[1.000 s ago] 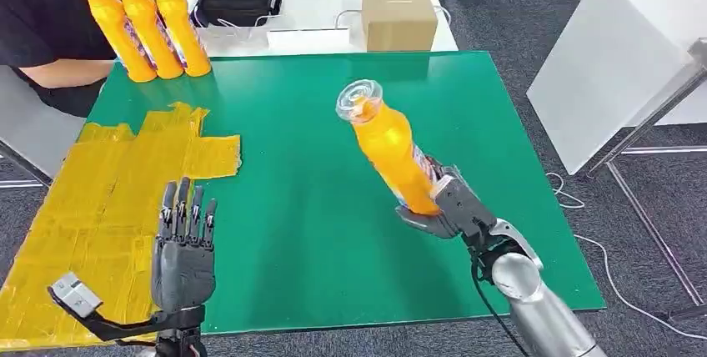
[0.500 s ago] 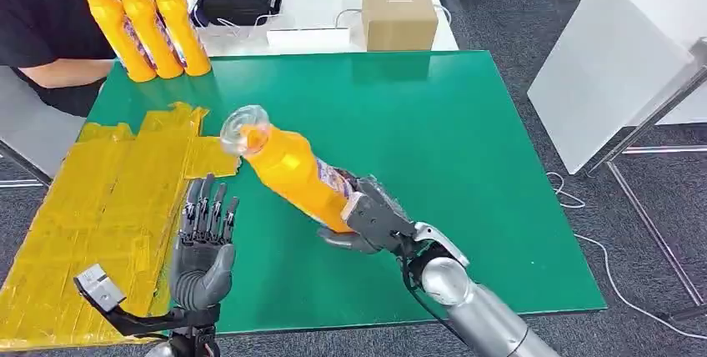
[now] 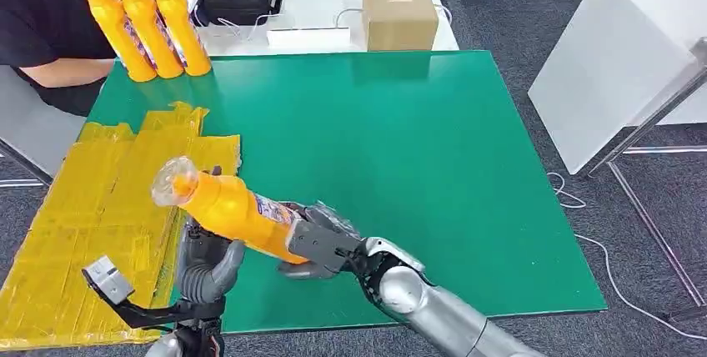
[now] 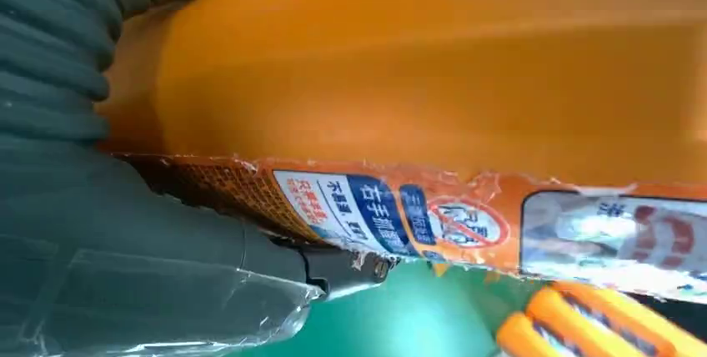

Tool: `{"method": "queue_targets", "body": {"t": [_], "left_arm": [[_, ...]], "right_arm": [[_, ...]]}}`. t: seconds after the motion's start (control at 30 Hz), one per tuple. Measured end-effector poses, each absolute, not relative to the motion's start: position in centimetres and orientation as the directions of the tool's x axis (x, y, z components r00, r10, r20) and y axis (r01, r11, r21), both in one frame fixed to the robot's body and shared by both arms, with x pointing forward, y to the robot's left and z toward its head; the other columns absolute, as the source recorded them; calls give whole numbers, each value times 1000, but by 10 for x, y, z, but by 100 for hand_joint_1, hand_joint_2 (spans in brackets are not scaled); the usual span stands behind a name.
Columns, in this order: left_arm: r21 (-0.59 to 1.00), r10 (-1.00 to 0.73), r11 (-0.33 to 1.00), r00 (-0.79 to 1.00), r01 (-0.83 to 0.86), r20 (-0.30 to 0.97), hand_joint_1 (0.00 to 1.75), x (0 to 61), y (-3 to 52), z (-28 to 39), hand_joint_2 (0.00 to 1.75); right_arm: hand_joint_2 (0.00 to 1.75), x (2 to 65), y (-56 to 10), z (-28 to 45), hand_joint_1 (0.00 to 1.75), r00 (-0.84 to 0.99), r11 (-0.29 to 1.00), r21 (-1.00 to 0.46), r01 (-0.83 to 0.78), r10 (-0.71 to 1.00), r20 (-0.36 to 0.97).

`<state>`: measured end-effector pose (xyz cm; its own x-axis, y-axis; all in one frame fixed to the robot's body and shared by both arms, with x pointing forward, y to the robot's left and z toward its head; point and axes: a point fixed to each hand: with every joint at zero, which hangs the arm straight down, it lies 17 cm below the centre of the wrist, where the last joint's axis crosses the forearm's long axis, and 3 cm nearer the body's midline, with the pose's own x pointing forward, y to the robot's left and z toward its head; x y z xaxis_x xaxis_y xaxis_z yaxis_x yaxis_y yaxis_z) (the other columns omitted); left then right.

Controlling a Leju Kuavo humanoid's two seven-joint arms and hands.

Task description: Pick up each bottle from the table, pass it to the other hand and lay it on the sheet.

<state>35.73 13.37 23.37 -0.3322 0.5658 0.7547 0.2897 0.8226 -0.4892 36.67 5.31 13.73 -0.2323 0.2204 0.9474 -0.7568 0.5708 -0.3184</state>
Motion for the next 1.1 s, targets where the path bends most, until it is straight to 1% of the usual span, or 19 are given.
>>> {"method": "queue_targets", "body": {"t": [0.3, 0.4, 0.43, 0.47, 0.5, 0.7, 1.07, 1.1], "left_arm": [[-473, 547, 836, -339, 280, 766, 0, 358, 142, 229, 175], [-445, 522, 850, -339, 280, 783, 0, 358, 143, 225, 175], [-434, 512, 856, -339, 282, 789, 14, 358, 143, 223, 175], [-423, 504, 860, -340, 285, 794, 164, 358, 143, 222, 175], [-412, 494, 865, -341, 287, 800, 175, 358, 143, 221, 175], [-327, 420, 895, -331, 302, 845, 175, 359, 137, 209, 175], [-313, 409, 895, -304, 318, 861, 175, 360, 134, 198, 175], [-313, 409, 895, -303, 317, 861, 175, 360, 134, 198, 175]], "right_arm": [[175, 338, 73, 122, 175, -261, 460, -350, -816, 247, 933], [175, 327, 81, 122, 175, -288, 413, -371, -832, 250, 924], [175, 325, 82, 123, 175, -299, 402, -380, -833, 251, 921], [175, 323, 83, 124, 175, -307, 394, -387, -834, 251, 918], [175, 322, 84, 125, 175, -316, 386, -394, -834, 252, 915], [175, 319, 79, 121, 175, -340, 359, -421, -833, 268, 901], [175, 317, 73, 112, 175, -344, 343, -432, -834, 290, 893], [175, 317, 73, 112, 70, -344, 344, -433, -833, 290, 893]]}}
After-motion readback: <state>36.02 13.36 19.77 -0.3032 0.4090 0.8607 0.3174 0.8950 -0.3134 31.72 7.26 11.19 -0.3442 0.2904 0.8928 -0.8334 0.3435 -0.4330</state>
